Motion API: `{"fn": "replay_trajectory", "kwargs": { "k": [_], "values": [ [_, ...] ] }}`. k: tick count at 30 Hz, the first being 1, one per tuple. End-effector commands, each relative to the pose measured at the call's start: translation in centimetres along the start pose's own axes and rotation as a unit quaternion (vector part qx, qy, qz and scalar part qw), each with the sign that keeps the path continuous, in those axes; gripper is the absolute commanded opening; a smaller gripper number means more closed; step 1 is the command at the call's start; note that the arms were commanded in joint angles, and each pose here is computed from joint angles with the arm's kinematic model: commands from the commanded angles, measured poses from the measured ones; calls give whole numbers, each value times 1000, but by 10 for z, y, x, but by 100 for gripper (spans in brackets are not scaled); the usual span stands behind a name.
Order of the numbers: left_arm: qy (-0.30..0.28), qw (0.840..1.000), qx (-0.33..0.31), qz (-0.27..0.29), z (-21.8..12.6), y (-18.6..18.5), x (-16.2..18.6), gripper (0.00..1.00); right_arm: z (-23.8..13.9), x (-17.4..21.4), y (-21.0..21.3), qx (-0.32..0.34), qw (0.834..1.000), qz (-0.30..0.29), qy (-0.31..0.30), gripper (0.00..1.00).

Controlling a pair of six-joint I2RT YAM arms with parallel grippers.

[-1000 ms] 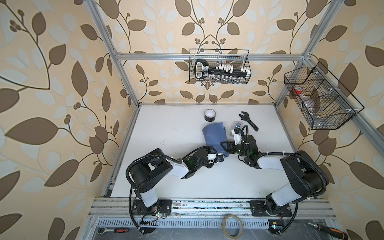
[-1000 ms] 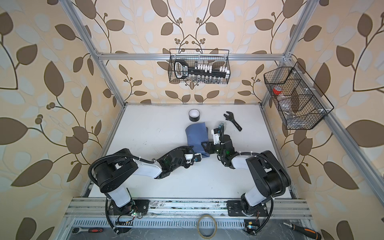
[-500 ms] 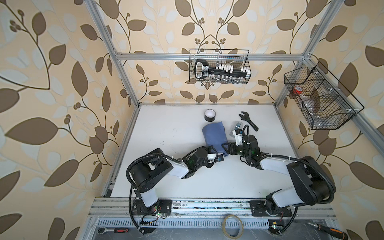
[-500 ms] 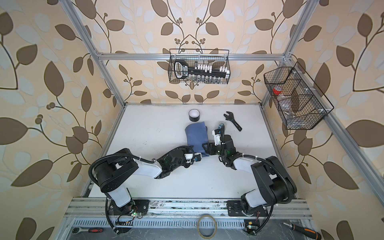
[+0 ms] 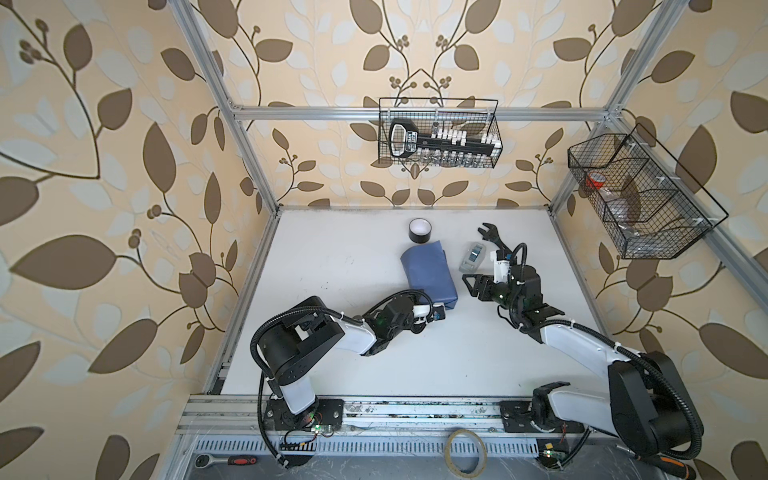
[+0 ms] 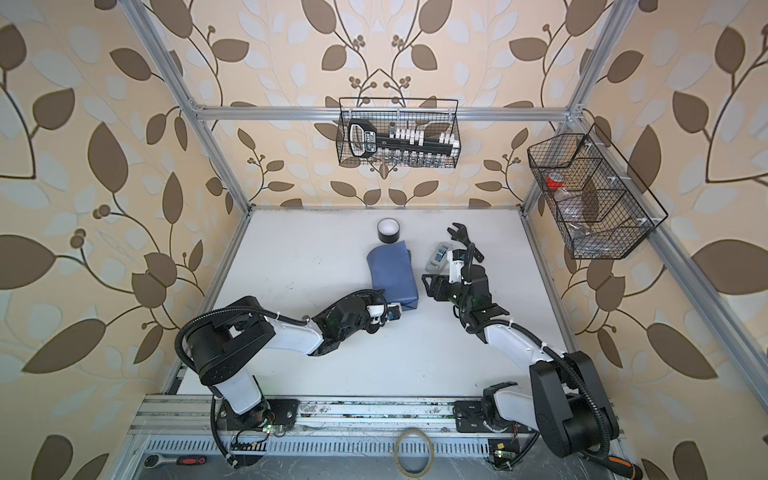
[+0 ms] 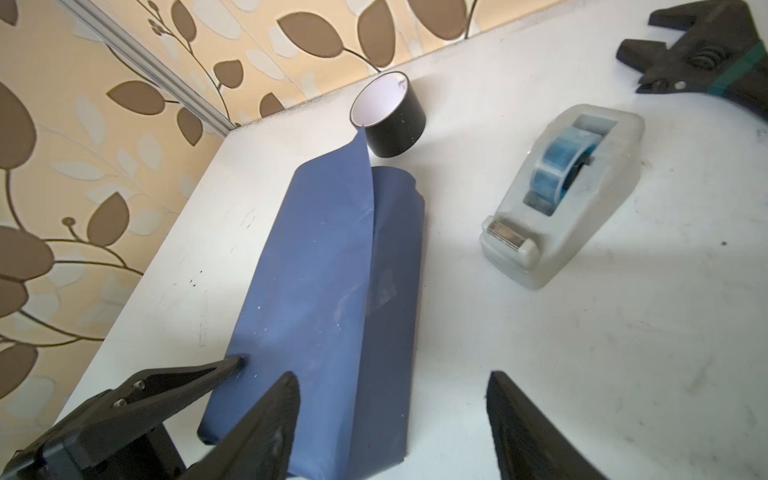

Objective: Wrap the gift box in paper
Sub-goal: 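Lift the right gripper away from the box toward the clear tape dispenser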

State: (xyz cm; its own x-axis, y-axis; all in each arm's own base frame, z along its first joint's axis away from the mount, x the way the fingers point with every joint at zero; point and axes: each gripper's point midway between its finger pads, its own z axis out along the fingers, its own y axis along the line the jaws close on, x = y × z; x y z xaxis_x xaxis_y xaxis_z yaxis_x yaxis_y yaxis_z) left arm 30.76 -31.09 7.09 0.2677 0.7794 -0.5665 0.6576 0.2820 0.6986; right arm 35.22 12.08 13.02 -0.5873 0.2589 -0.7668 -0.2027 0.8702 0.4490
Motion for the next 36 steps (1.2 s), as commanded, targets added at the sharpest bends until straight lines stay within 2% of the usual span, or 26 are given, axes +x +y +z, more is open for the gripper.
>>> {"fn": "replay_trajectory", "kwargs": {
  "k": [1,6,12,18,36],
  "values": [
    [84,993,77,35,-9,-40,52,62,-1,-17,-9,21,1000,18,-13,73],
    [85,993,79,35,-9,-41,53,62,9,-31,-37,65,995,73,-5,73],
    [82,993,80,33,-8,-40,51,62,38,-38,-54,58,992,111,29,65],
    [84,993,80,32,-6,-40,51,61,61,-39,-56,45,990,120,52,59],
    [97,992,74,30,-4,-35,52,59,76,-34,-61,38,988,137,61,57]
  ]
}}
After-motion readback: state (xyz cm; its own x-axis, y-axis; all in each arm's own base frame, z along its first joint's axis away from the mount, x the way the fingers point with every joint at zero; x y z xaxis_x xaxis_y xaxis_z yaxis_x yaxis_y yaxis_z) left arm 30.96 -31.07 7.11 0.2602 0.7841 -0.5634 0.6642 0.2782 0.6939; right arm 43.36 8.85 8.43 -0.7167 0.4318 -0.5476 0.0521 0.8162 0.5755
